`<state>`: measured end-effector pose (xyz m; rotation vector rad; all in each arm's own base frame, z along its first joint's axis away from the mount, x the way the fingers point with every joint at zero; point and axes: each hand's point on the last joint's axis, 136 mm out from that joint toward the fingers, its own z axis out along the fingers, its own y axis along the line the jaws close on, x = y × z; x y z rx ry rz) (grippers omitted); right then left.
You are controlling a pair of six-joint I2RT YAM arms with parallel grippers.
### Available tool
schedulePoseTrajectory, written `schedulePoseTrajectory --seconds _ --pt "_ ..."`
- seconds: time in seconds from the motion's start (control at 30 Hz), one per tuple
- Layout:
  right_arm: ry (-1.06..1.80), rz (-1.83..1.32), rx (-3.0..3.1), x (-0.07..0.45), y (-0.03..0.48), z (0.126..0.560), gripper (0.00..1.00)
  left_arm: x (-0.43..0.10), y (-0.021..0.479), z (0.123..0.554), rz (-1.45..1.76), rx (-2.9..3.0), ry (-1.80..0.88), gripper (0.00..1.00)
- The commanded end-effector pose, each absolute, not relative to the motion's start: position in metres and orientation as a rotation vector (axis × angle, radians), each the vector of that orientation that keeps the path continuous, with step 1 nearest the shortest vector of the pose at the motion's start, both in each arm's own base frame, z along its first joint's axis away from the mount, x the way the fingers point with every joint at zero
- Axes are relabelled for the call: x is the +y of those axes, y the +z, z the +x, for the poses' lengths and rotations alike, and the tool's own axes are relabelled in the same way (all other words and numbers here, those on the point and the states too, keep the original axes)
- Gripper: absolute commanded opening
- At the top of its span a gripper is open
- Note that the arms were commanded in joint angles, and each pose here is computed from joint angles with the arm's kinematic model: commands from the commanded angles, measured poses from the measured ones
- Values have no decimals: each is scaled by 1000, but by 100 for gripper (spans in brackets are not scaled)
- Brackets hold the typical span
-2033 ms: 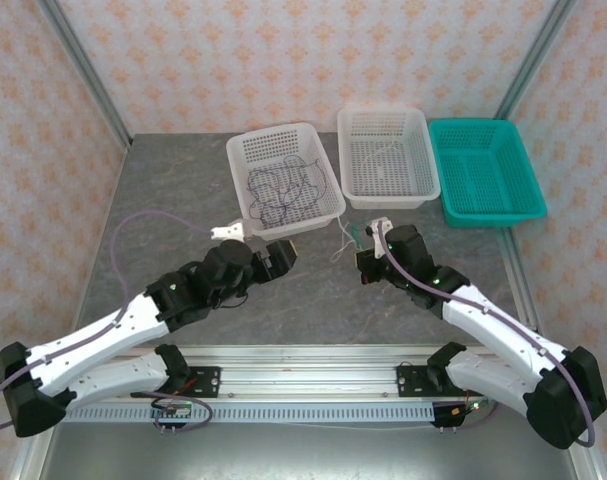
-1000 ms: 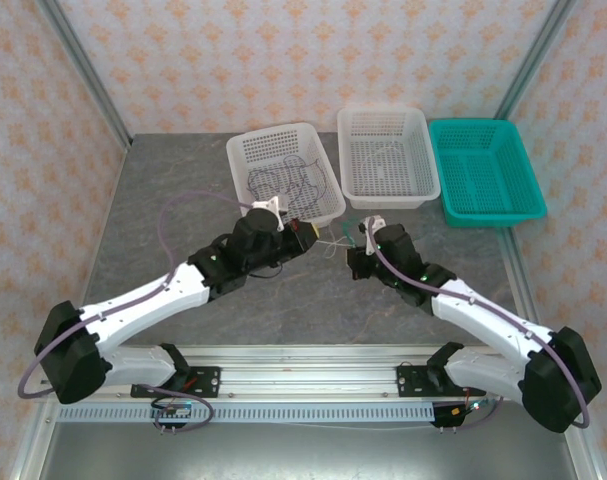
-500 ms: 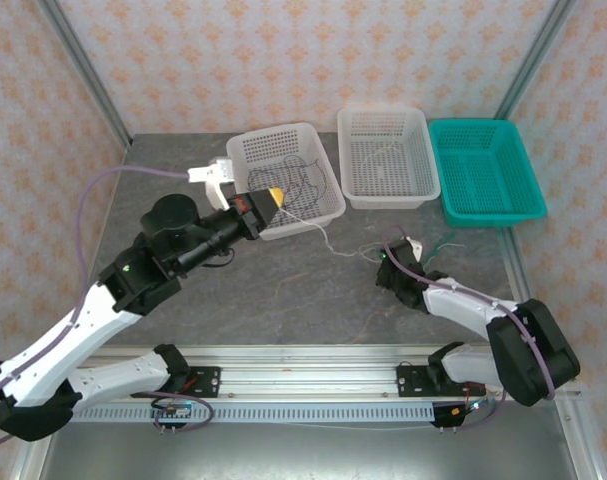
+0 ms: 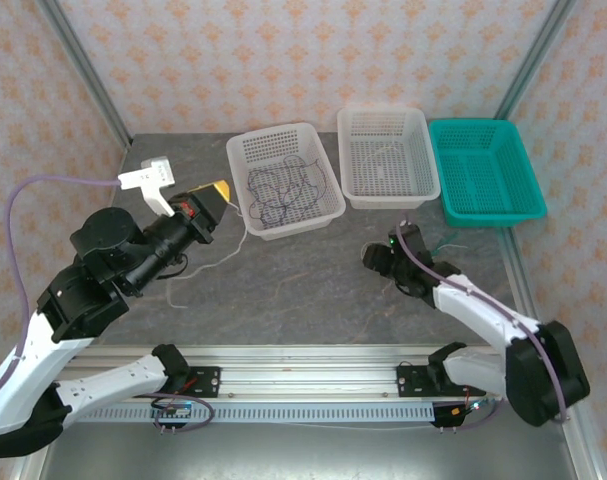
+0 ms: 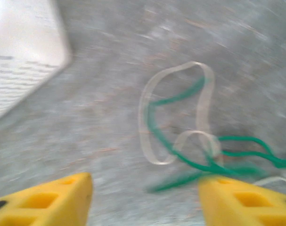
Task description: Untangle the cables
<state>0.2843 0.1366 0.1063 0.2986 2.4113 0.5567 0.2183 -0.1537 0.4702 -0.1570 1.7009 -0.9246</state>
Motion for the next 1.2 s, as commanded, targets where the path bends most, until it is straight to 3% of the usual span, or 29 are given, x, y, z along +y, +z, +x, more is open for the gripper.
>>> schedulePoseTrajectory --seconds 0.0,0.1,0.23,0.33,0.43,0.63,0.87,0.93,0.97,1.03,1.17 --pt "813 33 2263 181 176 275 73 -146 440 225 -185 1776 -811 0" --pt "963 -142 2100 211 227 262 85 -142 426 227 -213 1797 -786 0" --pt "1243 -418 1831 261 286 228 85 -139 410 230 -239 1819 -753 0" --pt "1296 -609 1640 284 308 201 86 -143 405 232 -232 1836 -753 0" --pt "1293 -755 1534 300 314 180 88 -154 402 234 -205 1854 -779 0" --pt "1203 -772 1498 319 313 192 88 -173 401 236 -168 1867 -854 0" --pt "1274 -898 1470 372 306 192 80 -176 404 236 -162 1860 -882 0" --pt "1290 -923 1463 388 300 189 70 -174 404 235 -169 1859 -877 0" --pt "1291 -913 1471 393 298 191 51 -173 403 235 -173 1856 -876 0" --pt "1261 -863 1513 397 290 204 1 -170 403 234 -182 1853 -872 0" --pt "1130 -691 1594 382 292 231 0 -161 400 233 -208 1853 -836 0"
